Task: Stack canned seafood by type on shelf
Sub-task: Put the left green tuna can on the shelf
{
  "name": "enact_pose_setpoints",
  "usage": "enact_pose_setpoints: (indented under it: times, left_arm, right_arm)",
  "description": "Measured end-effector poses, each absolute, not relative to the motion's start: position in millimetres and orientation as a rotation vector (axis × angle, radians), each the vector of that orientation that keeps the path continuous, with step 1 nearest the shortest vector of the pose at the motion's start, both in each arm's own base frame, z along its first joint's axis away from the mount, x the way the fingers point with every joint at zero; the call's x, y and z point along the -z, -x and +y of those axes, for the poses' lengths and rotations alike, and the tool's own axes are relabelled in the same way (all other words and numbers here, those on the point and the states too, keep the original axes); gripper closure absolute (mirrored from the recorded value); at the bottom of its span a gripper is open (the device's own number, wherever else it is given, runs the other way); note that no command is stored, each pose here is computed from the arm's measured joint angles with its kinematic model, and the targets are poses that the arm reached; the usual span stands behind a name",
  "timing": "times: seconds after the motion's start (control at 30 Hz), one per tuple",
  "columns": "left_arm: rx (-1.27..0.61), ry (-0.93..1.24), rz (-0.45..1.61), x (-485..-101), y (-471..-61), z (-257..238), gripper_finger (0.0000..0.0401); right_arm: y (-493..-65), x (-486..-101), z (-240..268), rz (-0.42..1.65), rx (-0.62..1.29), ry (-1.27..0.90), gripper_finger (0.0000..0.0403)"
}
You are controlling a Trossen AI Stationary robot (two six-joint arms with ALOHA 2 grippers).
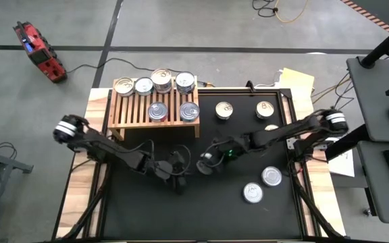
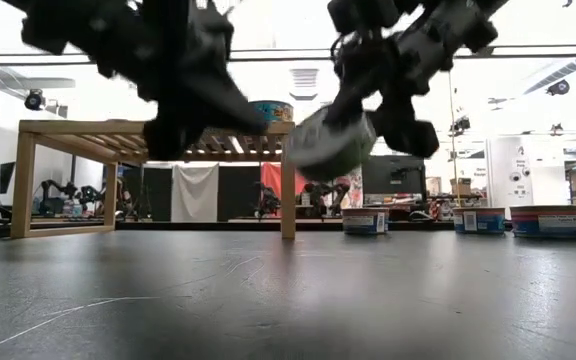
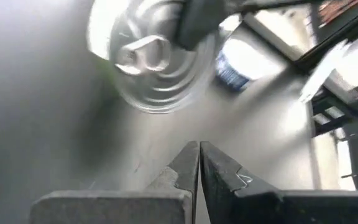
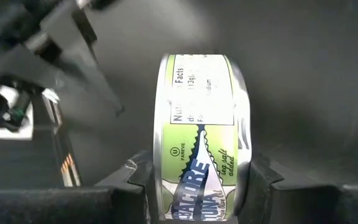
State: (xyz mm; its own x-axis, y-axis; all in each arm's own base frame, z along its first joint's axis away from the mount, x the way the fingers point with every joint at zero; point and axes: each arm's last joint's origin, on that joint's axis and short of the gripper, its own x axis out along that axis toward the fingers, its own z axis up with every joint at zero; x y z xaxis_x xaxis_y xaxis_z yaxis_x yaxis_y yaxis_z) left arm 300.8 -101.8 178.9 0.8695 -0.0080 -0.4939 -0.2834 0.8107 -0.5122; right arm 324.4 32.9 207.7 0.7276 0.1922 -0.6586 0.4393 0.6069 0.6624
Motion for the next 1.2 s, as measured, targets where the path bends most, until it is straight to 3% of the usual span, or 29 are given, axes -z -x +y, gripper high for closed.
enact_pose_setpoints:
  times: [0.3,0.7,0.83,1.0,1.2]
  left_arm:
    - [-0.100,0.502,0.212,-257.3,-273.9,-87.8,0.0401]
    - [-0.262,0.408,-0.077,-331.6,-239.5,-67.6,0.0395]
    - [-0.231,0.490,-0.103,-342.0,-240.8,-68.7,0.0364]
    - [-0.162,0.510,-0.079,-342.3,-246.5,-71.4,0.0296]
    - [-0.244,0.474,-0.088,-341.3,-248.8,-69.7,0.0214]
  right_arm:
    - [-300.3,-268.2,11.0,0.471,0.216,-0.832,0.0273]
    - [-306.1,-314.0,7.3,0.066,0.015,-0.572,0.0273]
    - [-305.8,-317.3,7.8,0.043,-0.019,-0.495,0.0273]
    - [-306.5,-332.2,9.9,0.003,-0.097,-0.399,0.0273]
    - [-308.4,-342.9,11.1,-0.016,-0.140,-0.363,0.0273]
